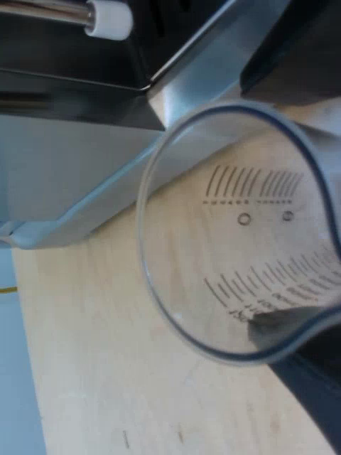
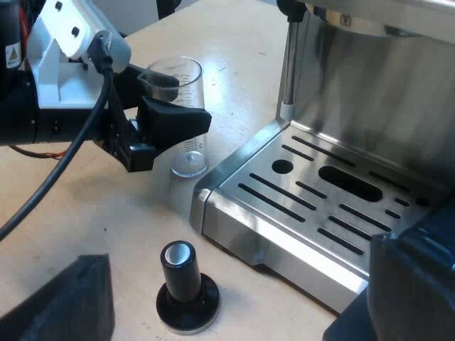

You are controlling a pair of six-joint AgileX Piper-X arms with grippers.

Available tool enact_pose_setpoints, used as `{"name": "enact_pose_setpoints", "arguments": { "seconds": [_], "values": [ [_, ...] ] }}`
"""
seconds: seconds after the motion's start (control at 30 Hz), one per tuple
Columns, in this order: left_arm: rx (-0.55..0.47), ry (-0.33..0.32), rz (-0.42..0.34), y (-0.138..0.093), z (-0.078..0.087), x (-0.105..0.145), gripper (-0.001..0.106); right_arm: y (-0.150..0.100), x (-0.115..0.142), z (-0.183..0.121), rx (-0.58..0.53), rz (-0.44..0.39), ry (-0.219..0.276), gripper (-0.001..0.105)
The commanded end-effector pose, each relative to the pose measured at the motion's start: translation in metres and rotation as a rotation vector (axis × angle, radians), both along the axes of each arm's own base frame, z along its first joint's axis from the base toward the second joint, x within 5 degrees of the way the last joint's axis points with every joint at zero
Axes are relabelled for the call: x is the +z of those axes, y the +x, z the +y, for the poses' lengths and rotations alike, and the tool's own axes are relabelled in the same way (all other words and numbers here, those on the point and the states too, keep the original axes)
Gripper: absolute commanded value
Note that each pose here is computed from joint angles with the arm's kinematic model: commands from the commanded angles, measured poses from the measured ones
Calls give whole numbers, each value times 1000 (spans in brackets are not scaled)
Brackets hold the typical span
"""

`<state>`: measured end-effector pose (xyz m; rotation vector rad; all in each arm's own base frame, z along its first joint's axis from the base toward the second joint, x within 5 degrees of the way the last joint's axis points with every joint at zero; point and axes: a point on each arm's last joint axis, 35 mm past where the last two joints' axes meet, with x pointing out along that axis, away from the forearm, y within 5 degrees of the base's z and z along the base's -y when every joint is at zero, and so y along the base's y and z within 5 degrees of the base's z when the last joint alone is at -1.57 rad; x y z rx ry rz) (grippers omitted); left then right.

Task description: Pour the beans into the coffee machine

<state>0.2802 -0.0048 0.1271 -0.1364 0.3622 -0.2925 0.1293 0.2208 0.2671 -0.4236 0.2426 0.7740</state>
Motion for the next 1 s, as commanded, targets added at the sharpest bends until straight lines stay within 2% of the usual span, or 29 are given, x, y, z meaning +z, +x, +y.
{"name": "enact_pose_setpoints", "arguments": {
  "seconds": [0.03, 0.2, 0.4, 0.77, 1.0],
  "values": [
    [-5, -4, -5, 2, -2, 2, 64, 0, 4, 1, -3, -8, 6, 78],
    [-3, -3, 6, 1, -2, 1, 64, 0, 4, 1, -3, -8, 6, 78],
    [77, 25, 22, 1, 2, -1, 64, 0, 4, 1, -3, -8, 6, 78],
    [44, 6, 35, -5, 1, -3, 64, 0, 4, 1, -3, -8, 6, 78],
    [46, 6, 37, -24, 1, -1, 64, 0, 4, 1, -3, -8, 6, 78]
  ]
}}
